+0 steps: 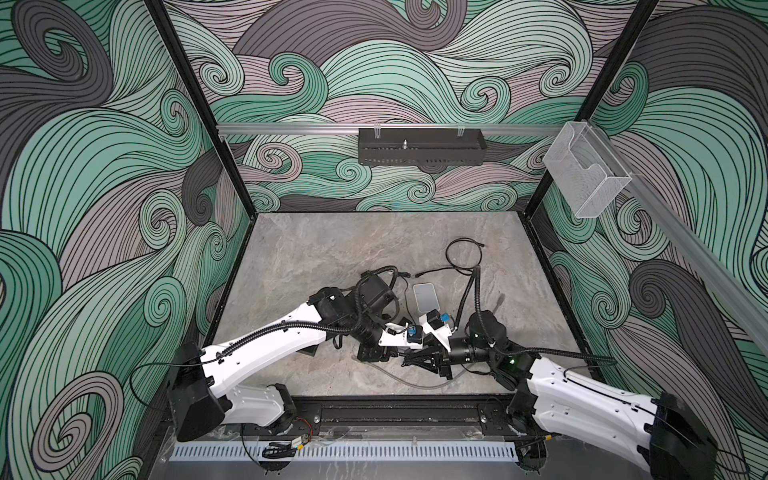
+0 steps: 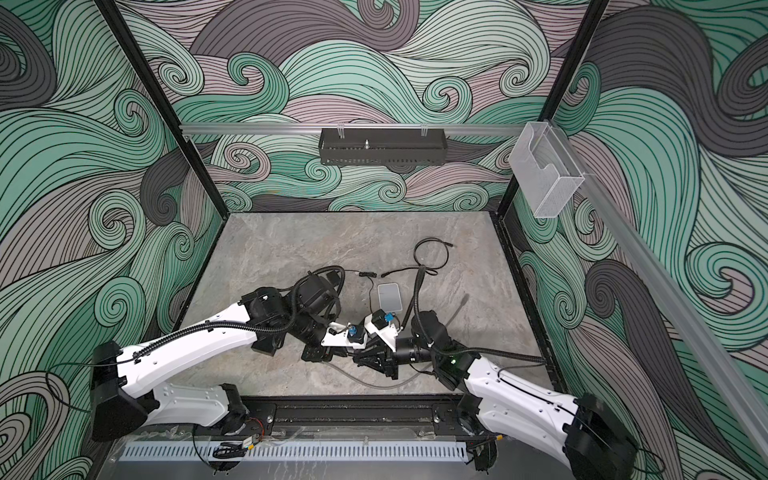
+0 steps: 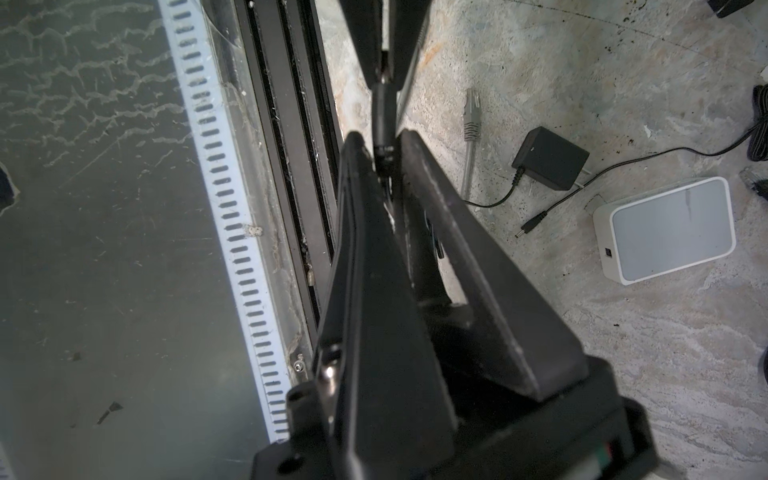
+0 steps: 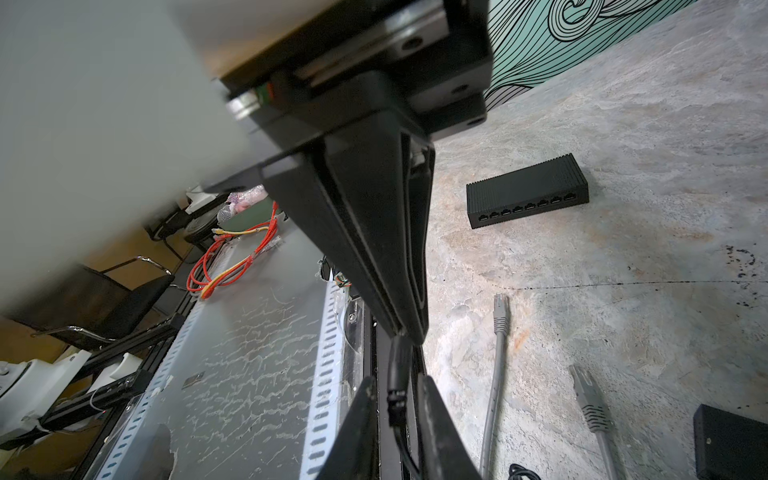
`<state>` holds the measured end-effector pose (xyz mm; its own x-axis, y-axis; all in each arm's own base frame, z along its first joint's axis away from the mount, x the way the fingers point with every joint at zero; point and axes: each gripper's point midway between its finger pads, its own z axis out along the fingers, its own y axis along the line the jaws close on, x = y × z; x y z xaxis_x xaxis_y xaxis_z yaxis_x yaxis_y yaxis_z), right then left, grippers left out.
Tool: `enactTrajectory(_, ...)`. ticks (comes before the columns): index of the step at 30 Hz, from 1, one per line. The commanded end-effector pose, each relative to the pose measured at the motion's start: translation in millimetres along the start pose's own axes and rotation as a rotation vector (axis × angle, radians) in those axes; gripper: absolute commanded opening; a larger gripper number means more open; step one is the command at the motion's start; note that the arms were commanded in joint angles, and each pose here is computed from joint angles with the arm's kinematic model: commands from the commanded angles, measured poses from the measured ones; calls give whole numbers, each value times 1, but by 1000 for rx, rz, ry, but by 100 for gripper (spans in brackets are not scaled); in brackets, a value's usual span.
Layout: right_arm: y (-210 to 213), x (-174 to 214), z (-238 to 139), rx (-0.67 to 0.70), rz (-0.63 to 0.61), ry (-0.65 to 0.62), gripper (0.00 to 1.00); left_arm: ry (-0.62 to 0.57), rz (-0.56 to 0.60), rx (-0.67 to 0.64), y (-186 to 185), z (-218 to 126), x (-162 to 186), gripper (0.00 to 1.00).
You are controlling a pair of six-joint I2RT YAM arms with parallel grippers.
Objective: Insert the plug into the switch port
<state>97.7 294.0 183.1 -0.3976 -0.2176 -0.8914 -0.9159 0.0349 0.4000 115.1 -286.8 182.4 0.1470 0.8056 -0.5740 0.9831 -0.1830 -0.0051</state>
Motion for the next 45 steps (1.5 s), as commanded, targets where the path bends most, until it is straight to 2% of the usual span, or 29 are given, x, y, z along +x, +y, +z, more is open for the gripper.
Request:
enactTrajectory(1,3,-1,1,-12,-18,-9,17,-70,43,-9,-2,-13,-20,0)
enactTrajectory(6,5,-1,0,-15,-26,-12,1,-61,36,-7,-1,-12,-19,0)
enactTrajectory(9,4,-1,-2,-5,-34,-13,0,-61,28,-11,0,-11,-19,0)
enactTrajectory(11,4,-1,-4,9,-44,-15,0,-62,-25,-56,8,-14,-21,30)
enactTrajectory(12,3,-1,-5,19,-50,-16,0,-71,-74,-92,14,-18,-24,41)
enactTrajectory(14,1,-2,-10,52,-72,-22,0,-144,-113,-132,18,-30,-32,54)
enactTrajectory(17,-2,-6,-19,112,-124,-47,0,-304,-144,-180,21,-45,-43,63)
enactTrajectory(19,-4,-9,-25,147,-171,-68,0,-400,-174,-189,21,-55,-49,61)
enactTrajectory(23,-3,-17,-33,185,-255,-102,0,-603,-215,-155,17,-69,-69,47)
enactTrajectory(26,-2,-30,-39,206,-297,-149,0,-699,-230,-129,16,-70,-78,44)
enactTrajectory(33,-1,-42,-38,202,-312,-167,0,-690,-248,-103,18,-64,-78,41)
enactTrajectory(38,-2,-46,-35,197,-313,-169,0,-686,-247,-68,16,-61,-80,28)
enactTrajectory(41,-1,-48,-36,194,-316,-177,0,-673,-261,-61,16,-56,-78,28)
enactTrajectory(45,2,-51,-37,189,-323,-190,0,-648,-278,-62,18,-49,-72,35)
